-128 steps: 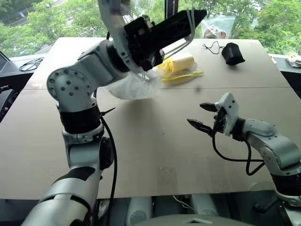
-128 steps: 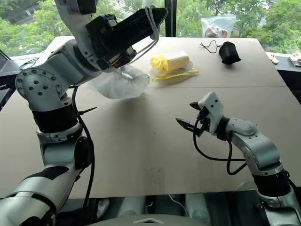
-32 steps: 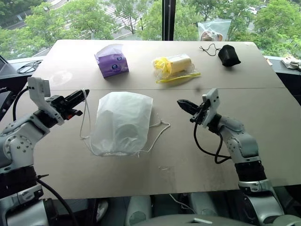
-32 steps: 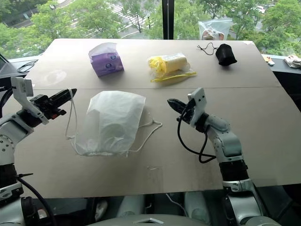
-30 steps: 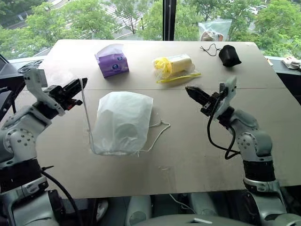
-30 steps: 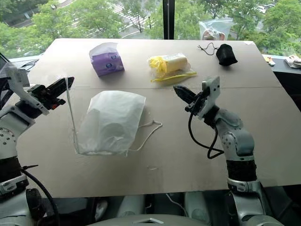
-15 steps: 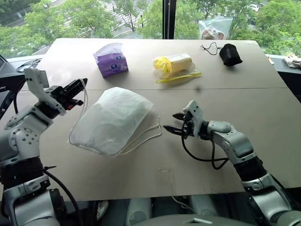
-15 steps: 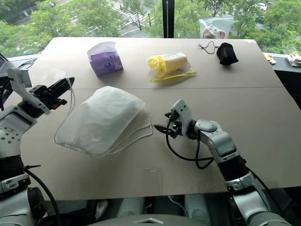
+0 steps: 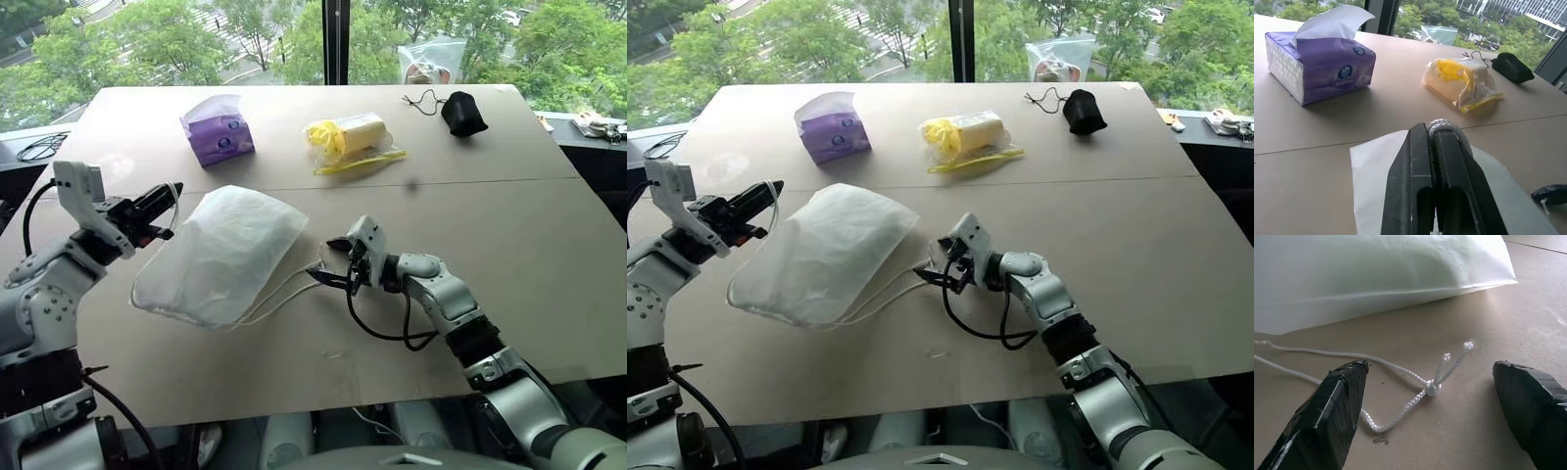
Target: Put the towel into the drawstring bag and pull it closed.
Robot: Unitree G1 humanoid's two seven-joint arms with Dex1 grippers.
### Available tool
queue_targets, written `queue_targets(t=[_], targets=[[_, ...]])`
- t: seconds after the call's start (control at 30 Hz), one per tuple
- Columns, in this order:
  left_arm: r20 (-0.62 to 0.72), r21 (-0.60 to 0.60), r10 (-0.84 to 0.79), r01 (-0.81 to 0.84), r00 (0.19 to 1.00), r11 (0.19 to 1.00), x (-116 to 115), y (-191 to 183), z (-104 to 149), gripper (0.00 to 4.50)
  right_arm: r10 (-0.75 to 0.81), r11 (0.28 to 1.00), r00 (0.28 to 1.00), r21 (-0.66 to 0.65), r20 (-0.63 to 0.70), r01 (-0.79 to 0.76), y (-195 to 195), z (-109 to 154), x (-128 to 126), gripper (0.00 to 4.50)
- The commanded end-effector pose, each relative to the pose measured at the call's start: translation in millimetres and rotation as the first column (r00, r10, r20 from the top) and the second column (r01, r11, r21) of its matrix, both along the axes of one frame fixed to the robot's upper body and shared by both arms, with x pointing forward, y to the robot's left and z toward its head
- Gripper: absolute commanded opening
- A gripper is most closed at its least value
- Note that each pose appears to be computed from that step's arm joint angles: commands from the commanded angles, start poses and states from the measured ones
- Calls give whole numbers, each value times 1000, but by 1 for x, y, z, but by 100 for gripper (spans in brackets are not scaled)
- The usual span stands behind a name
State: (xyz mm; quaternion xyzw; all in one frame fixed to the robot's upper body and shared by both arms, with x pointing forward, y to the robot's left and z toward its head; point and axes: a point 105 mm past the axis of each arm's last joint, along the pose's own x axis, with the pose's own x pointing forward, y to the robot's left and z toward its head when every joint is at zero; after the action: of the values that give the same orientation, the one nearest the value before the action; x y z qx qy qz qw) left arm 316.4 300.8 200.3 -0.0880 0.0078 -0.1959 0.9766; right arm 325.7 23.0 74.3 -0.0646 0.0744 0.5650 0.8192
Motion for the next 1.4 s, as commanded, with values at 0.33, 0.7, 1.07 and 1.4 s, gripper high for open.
queue_targets(t=[0.33,0.7,1.07,1.4], targets=[[48,21,11,-13,999,1000,-9,1,16,0,111,993,993,35,47,-113,23,-19,-23,11],[54,5,12,-12,998,1000,-5,-4,14,0,26,995,1000,91,0,-26,-8,13,-9,62],[54,5,-1,1,999,1000,-1,-7,15,0,70,997,996,49,-54,-67,15,4,-8,447],[49,10,-2,1,999,1000,-3,-7,15,0,200,970,975,-158,99,-183,40,-34,-16,424]])
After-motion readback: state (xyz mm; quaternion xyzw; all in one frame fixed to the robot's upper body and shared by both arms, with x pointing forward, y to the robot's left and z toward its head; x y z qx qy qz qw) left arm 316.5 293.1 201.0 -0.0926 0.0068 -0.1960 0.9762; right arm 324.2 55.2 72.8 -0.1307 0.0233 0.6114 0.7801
